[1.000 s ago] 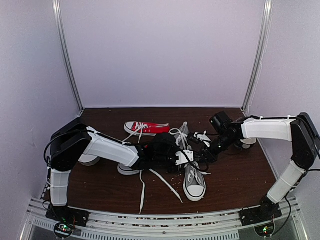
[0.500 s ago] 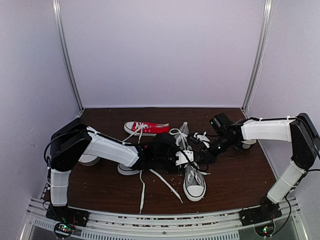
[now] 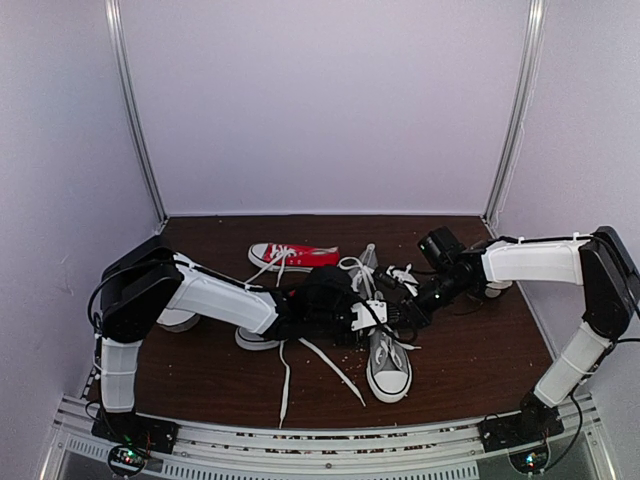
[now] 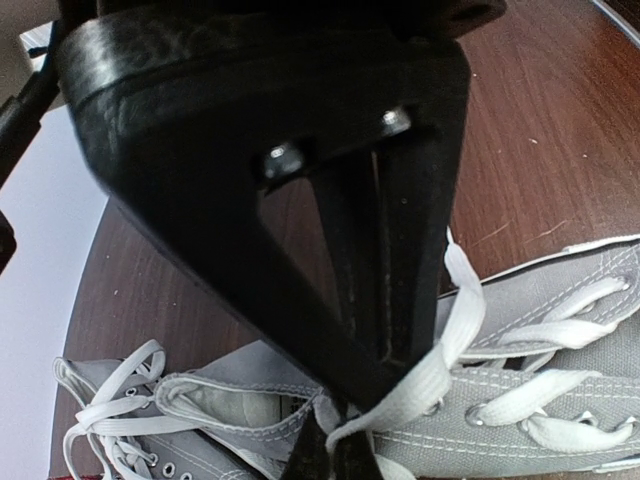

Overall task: Tie the shoes
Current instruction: Adjust the half-tied shoelace on the shoe.

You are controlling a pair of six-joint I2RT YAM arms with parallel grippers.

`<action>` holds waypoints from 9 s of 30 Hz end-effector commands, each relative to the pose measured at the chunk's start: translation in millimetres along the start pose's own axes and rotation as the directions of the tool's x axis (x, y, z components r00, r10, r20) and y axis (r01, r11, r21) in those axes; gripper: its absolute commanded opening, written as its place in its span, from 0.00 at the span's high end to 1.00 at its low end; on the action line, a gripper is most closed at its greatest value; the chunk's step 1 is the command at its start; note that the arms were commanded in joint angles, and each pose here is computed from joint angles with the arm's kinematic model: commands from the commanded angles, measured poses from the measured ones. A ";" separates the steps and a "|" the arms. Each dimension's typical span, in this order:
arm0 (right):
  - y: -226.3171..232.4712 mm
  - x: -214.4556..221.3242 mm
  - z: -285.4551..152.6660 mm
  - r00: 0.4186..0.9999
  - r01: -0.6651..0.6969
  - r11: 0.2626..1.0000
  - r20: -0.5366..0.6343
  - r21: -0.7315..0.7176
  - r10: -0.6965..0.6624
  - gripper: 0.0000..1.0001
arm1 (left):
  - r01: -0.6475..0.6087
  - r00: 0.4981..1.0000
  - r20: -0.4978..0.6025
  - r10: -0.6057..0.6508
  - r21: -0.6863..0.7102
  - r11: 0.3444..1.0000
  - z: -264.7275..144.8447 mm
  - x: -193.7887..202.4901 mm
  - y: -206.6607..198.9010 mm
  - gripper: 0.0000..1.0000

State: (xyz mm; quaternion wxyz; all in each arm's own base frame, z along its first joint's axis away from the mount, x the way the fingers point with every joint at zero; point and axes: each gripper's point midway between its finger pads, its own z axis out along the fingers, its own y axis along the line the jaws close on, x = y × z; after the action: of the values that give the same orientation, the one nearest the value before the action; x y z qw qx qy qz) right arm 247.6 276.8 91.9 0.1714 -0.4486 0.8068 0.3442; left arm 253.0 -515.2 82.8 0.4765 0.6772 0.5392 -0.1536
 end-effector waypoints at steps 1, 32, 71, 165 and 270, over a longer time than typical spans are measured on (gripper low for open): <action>0.5 1.7 3.4 1.000 -0.006 1.000 -0.008 0.016 0.006 0.85 | 0.010 0.999 0.050 -0.008 -0.048 0.999 -9.5 -15.8 16.4 1.00; -10.0 -15.6 -22.9 0.999 0.036 0.988 0.014 0.152 -0.039 1.00 | 0.010 0.999 0.046 -0.008 -0.045 0.999 -10.3 -15.5 16.1 1.00; -13.2 7.5 13.8 0.997 -0.009 0.993 -0.076 0.119 0.018 0.87 | 0.032 0.997 0.065 -0.029 -0.045 0.998 -8.7 -18.6 16.6 1.00; -20.0 -4.7 -19.7 0.998 -0.037 0.974 -0.044 0.225 0.048 0.78 | 0.049 0.990 -0.127 -0.053 -0.033 0.998 -26.3 19.4 9.3 1.00; -13.2 -2.3 -25.0 0.997 -0.028 0.983 -0.065 0.182 0.041 0.89 | -0.023 0.989 -0.146 0.031 0.059 0.998 -7.0 26.6 -2.2 1.00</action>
State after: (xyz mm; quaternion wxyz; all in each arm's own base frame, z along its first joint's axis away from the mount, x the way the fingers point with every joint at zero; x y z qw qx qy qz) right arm 256.3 258.9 90.2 0.1588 -0.4272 0.8493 0.2665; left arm 255.1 -498.0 49.9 0.3961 0.7198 0.5593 -0.1105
